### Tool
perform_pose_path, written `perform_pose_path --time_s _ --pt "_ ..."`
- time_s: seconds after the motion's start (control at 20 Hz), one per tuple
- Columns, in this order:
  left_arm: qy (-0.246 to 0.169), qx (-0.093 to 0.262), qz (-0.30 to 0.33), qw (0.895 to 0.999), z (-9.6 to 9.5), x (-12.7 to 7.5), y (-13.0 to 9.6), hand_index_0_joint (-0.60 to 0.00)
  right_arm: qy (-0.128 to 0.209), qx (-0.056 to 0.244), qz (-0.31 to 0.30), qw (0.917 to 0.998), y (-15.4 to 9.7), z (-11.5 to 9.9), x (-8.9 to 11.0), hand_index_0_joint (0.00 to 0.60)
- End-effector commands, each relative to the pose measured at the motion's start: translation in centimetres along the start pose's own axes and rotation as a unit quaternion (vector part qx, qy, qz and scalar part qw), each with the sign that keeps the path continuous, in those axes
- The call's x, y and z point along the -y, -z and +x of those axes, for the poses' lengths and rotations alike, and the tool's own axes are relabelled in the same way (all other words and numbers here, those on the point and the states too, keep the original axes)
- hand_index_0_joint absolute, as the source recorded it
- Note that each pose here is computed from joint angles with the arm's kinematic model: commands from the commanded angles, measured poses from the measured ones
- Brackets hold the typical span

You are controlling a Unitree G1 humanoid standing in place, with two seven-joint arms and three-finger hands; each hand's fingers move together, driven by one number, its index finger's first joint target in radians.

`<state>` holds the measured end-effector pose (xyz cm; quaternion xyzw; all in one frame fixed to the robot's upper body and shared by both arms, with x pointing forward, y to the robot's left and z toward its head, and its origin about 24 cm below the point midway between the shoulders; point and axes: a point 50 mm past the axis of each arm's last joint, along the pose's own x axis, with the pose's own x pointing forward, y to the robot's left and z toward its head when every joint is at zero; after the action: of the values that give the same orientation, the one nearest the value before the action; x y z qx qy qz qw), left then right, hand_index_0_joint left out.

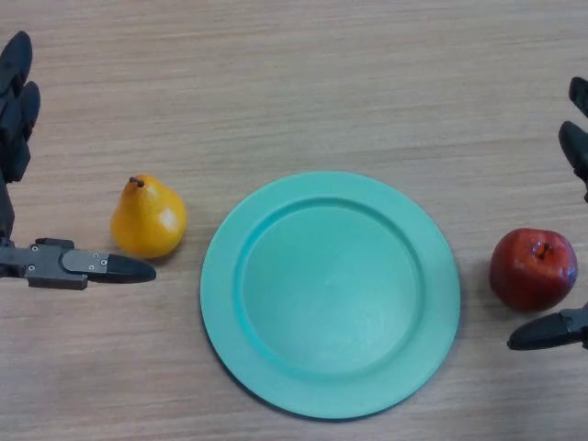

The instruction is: Pick up the yellow pear and place it on the plate

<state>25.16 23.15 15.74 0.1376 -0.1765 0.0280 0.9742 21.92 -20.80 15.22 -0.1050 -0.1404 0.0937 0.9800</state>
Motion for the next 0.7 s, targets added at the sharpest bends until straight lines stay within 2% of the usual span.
perform_pose_path --time_s 0.05,0.25,0.45,0.6,0.7 --pt "-0.042 0.111 0.047 0.992 0.3 -1.7 -3.2 0.0 0.02 0.08 -0.031 0.9961 -2.6 -0.5 1.3 0.0" --pt "-0.044 0.108 0.046 0.992 0.2 -1.8 -3.0 0.0 0.018 0.077 -0.034 0.9963 -2.7 -0.5 1.2 0.0" --pt "-0.035 0.106 0.002 0.994 0.2 -2.1 -2.6 0.0 0.021 0.082 -0.035 0.9958 -2.8 -0.3 1.1 0.0" --pt "-0.016 0.091 0.02 0.996 0.7 -1.9 -1.3 0.0 0.021 0.09 -0.034 0.9952 -2.9 -0.6 1.1 0.0" --pt "-0.014 0.079 0.025 0.996 1.9 -1.6 -0.3 0.0 0.026 0.091 -0.03 0.9951 -2.7 -0.8 1.1 0.0"
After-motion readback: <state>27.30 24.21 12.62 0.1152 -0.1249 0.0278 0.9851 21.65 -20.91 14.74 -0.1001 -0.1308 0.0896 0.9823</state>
